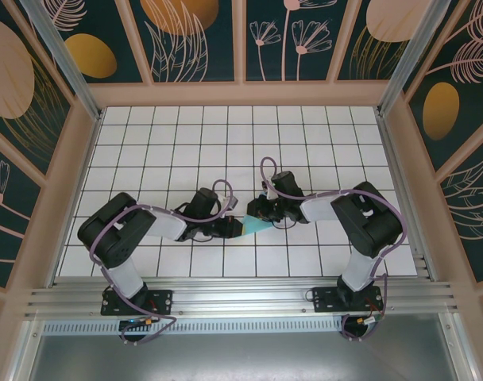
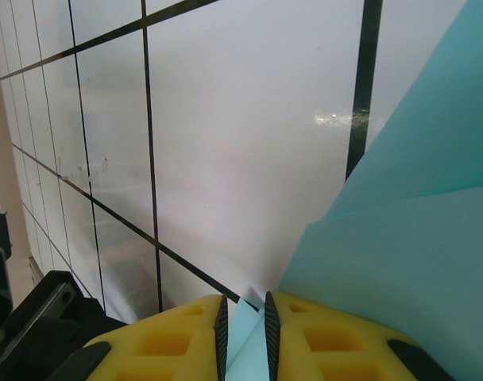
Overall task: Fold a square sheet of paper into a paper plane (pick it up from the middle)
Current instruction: Fourth fold the wing at the center of the table.
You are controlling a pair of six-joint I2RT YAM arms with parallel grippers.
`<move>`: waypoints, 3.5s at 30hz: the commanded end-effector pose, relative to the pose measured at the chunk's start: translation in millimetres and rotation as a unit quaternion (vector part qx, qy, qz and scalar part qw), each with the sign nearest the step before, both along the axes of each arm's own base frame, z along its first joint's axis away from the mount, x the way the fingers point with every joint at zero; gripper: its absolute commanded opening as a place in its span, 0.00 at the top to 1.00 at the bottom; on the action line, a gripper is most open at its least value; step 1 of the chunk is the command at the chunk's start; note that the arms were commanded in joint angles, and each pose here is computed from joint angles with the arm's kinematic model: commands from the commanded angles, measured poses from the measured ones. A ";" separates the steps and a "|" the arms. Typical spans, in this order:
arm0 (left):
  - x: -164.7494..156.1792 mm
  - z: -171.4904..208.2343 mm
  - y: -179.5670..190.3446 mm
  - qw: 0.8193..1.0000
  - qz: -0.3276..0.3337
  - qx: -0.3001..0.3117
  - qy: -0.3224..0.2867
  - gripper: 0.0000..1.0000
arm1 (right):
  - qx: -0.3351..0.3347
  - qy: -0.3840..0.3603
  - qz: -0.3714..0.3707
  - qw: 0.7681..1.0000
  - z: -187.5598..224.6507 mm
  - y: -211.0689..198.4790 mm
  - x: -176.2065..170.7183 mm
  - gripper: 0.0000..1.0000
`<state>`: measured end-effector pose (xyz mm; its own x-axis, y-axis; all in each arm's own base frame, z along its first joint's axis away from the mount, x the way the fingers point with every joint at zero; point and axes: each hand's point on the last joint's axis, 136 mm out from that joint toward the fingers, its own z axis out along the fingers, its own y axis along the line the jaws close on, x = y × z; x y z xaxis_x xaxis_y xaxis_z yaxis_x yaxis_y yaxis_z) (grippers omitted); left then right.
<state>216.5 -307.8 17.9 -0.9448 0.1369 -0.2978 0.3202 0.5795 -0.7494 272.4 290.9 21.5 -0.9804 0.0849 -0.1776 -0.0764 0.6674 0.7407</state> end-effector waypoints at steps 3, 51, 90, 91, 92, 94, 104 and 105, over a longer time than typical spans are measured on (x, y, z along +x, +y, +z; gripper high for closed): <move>-29.5 -36.1 38.9 0.995 0.006 0.093 0.042 0.87 | -0.115 0.063 -0.023 0.991 -63.4 -42.1 -25.6 0.76; -25.0 -35.1 17.4 0.996 -0.004 0.074 0.058 0.85 | -0.131 0.075 -0.021 0.988 -75.4 -46.3 -30.0 0.79; 19.7 69.3 -27.8 0.997 0.029 -0.067 -0.014 0.81 | -0.125 0.078 -0.025 0.989 -76.2 -45.6 -32.0 0.79; 21.8 65.2 -29.3 0.997 0.031 -0.065 -0.011 0.81 | -0.123 0.079 -0.026 0.989 -76.4 -45.3 -31.9 0.79; 22.7 64.3 -31.3 0.997 0.030 -0.069 -0.010 0.81 | -0.122 0.079 -0.027 0.989 -76.5 -45.1 -31.6 0.79; 23.9 56.1 -32.4 0.998 0.028 -0.062 -0.005 0.82 | -0.118 0.080 -0.026 0.989 -76.3 -43.6 -31.9 0.79; 29.1 -2.0 -19.5 0.998 0.054 0.011 0.012 0.89 | -0.110 0.079 -0.028 0.990 -72.3 -42.2 -31.3 0.79; 28.8 -6.1 -18.4 0.998 0.055 0.016 0.015 0.89 | -0.108 0.079 -0.027 0.991 -71.5 -41.3 -31.3 0.79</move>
<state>236.0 -326.3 18.4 -0.9701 0.0515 -0.2371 0.2184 0.6109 -0.7610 272.9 293.2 19.9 -0.9814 0.0819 -0.1736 -0.0781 0.6557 0.7510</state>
